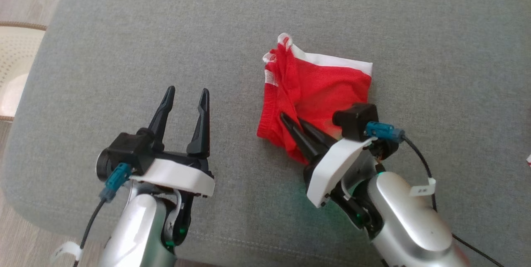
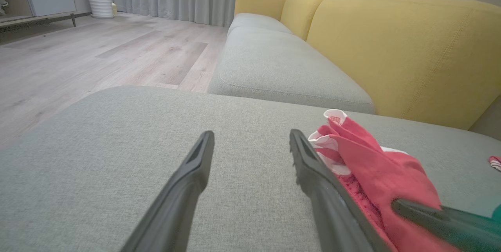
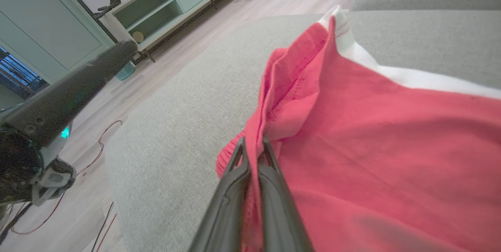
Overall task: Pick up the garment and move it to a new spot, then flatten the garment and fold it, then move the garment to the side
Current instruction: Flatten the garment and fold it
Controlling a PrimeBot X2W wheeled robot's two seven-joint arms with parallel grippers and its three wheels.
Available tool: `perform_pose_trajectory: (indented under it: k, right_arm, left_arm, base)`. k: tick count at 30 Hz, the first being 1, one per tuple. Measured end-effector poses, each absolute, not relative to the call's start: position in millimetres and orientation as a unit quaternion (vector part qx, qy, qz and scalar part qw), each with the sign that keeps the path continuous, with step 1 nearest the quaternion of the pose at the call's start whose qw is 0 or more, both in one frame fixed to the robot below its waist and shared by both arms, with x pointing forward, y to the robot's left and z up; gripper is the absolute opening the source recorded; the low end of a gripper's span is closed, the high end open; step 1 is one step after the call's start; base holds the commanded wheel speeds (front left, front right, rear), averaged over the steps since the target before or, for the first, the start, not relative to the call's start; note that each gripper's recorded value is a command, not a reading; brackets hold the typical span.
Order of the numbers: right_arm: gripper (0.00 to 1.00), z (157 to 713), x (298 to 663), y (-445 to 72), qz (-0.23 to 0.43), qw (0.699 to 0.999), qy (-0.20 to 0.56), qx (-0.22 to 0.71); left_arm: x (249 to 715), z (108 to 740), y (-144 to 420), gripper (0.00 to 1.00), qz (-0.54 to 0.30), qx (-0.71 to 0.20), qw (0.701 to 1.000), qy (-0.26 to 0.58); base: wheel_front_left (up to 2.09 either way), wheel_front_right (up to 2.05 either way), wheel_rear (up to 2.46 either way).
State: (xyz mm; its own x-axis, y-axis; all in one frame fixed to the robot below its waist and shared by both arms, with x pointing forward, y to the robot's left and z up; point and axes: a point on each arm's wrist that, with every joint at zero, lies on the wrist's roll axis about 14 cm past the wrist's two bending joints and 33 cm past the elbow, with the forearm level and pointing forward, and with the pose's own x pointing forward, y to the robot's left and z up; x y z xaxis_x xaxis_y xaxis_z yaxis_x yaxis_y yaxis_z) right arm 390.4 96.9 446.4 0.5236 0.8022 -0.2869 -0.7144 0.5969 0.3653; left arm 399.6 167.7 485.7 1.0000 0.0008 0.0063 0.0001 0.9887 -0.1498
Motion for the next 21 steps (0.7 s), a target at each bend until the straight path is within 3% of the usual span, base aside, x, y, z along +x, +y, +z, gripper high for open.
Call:
perform_pose_trajectory:
  k: [1,2,3,4,5,13,21]
  right_arm:
    - [0.00,436.0,386.6,99.3,0.440,0.862,0.230,0.102]
    - [0.11,431.0,385.5,99.1,0.440,0.861,0.236,0.101]
    - [0.55,427.3,384.7,98.5,0.440,0.860,0.239,0.099]
    - [0.55,427.3,384.7,98.5,0.440,0.860,0.239,0.099]
    - [1.00,425.2,384.0,98.1,0.440,0.860,0.240,0.098]
    - [1.00,487.8,401.9,94.1,0.438,0.886,0.095,0.120]
    - [1.00,511.6,441.4,-19.2,0.263,0.958,0.011,0.112]
  left_arm:
    - [399.1,483.9,168.4,1.00,0.002,-0.076,0.997,0.000]
    - [399.3,482.9,168.4,1.00,0.002,-0.076,0.997,0.001]
    - [399.7,482.2,168.7,1.00,0.004,-0.076,0.997,0.002]
    - [399.7,482.2,168.7,1.00,0.004,-0.076,0.997,0.002]
    - [400.1,481.7,168.4,1.00,0.005,-0.076,0.997,0.002]
    - [408.7,483.9,159.9,1.00,-0.010,-0.072,0.997,-0.003]
    - [413.7,492.1,149.1,1.00,-0.035,-0.059,0.998,-0.017]
  base:
    - [0.00,0.00,0.00]
    - [0.00,0.00,0.00]
    - [0.00,0.00,0.00]
    - [0.00,0.00,0.00]
    - [0.00,0.00,0.00]
    - [0.00,0.00,0.00]
    - [0.00,0.00,0.00]
